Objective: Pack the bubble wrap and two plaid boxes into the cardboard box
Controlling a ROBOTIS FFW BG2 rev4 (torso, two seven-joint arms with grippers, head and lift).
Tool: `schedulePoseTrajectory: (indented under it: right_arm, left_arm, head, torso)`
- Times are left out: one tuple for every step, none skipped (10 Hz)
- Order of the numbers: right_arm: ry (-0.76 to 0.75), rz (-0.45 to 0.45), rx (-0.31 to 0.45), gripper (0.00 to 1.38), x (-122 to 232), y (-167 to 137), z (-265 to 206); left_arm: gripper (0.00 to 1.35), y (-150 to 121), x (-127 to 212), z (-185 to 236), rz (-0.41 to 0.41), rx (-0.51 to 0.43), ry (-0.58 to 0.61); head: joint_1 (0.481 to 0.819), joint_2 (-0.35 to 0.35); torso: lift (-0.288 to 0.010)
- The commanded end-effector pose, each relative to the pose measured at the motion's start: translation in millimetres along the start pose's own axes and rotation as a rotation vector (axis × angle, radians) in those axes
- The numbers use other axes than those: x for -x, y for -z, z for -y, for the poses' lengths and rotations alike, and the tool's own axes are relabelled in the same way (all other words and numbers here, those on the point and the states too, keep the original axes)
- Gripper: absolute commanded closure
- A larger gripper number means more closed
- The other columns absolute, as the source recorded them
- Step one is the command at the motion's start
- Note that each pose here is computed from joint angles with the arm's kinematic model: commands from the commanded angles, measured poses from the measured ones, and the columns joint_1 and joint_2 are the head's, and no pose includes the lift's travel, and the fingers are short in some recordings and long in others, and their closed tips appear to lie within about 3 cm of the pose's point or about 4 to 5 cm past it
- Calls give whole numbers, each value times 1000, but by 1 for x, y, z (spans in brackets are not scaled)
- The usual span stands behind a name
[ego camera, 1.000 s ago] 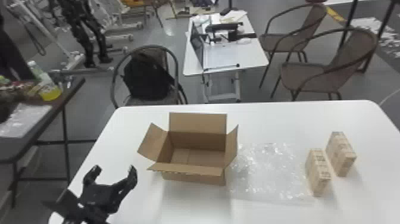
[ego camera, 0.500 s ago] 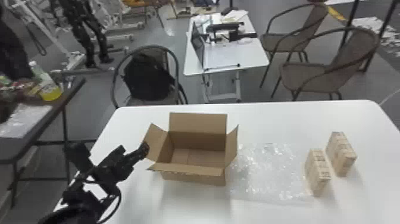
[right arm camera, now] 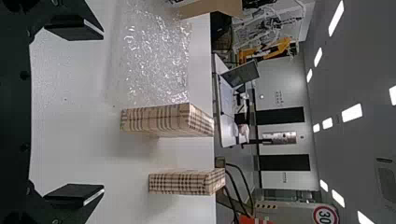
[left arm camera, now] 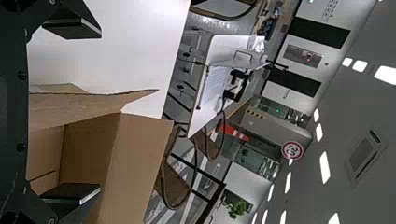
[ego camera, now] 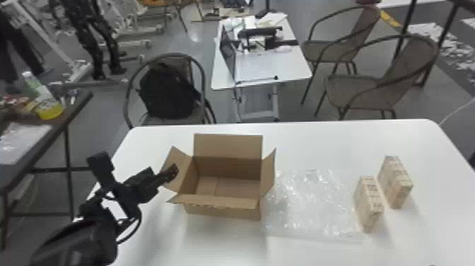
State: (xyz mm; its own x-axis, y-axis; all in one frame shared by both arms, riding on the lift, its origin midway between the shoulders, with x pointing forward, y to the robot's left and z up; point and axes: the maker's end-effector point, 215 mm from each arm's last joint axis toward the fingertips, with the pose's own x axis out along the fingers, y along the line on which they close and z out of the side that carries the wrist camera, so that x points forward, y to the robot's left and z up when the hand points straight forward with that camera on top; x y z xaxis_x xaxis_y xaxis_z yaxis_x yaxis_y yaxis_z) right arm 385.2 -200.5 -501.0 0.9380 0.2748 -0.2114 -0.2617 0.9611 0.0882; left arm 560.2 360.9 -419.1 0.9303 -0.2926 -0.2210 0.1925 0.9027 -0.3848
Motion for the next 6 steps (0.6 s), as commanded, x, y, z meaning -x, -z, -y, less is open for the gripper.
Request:
schedulePoseTrajectory:
  right_arm:
    - [-3, 3, -1, 137, -2, -1, -1]
    - [-3, 3, -1, 137, -3, -1, -1]
    - [-3, 3, -2, 137, -3, -1, -1]
    - [-5, 4, -1, 137, -3, -2, -2]
    - [-5, 3, 2, 137, -3, -1, -3]
    - [-5, 4, 1, 137, -3, -2, -3]
  left_arm:
    - [148, 7, -7, -6, -21, -1, 0]
    - [160, 4, -7, -11, -14, -17, -12]
    - [226, 6, -8, -15, -15, -18, -19]
    - [564, 7, -10, -18, -10, -25, -21]
    - [986, 5, -12, -18, 7, -35, -28]
    - [1148, 6, -12, -19, 10, -27, -38]
  head:
    - [695, 187]
    - [695, 188]
    - [695, 191]
    - [695, 194]
    - [695, 199]
    - [695, 201]
  torso:
    - [-50]
    - [-50]
    - [-50]
    - [-50]
    - [-50]
    - [-50]
